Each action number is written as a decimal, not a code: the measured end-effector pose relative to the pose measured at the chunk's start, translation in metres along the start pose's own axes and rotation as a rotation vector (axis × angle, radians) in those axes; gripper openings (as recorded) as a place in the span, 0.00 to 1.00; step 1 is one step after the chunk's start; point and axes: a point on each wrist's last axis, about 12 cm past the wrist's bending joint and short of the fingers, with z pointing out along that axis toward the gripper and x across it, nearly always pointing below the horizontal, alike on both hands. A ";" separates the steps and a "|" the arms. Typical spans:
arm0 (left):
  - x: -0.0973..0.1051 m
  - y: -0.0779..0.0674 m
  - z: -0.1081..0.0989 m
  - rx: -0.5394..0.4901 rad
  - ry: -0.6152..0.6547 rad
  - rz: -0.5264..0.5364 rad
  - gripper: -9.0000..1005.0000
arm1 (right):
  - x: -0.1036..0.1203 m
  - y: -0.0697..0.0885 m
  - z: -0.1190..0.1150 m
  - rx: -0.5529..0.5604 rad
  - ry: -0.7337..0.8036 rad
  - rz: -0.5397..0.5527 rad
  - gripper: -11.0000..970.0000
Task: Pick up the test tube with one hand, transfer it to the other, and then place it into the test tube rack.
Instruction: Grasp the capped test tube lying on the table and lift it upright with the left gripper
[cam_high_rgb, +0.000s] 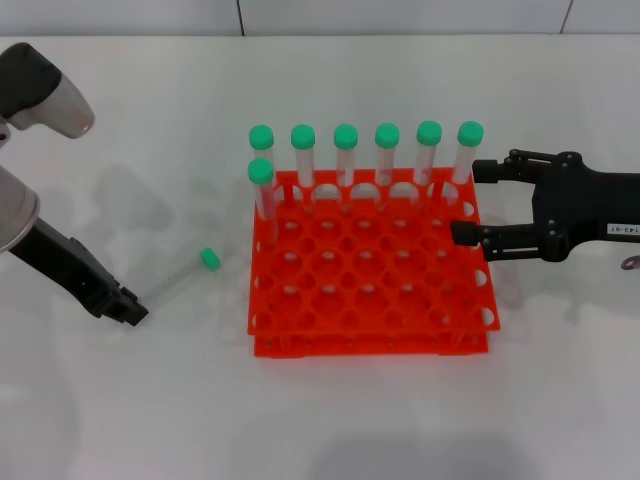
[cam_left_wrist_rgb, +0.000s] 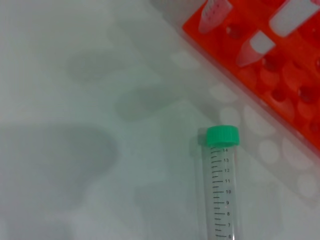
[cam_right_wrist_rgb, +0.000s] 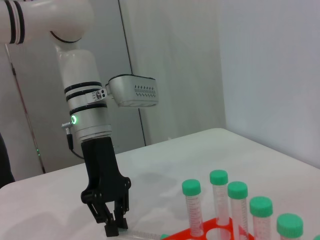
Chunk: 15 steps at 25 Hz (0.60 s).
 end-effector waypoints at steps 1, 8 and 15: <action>0.000 0.000 0.000 0.000 0.000 -0.001 0.23 | 0.000 0.000 0.000 0.000 0.000 -0.001 0.85; -0.001 0.000 0.000 -0.002 -0.001 -0.003 0.20 | 0.000 0.000 0.000 0.000 0.000 -0.002 0.85; -0.001 0.000 0.000 0.004 -0.002 -0.018 0.20 | -0.001 0.000 0.000 0.002 -0.008 -0.004 0.84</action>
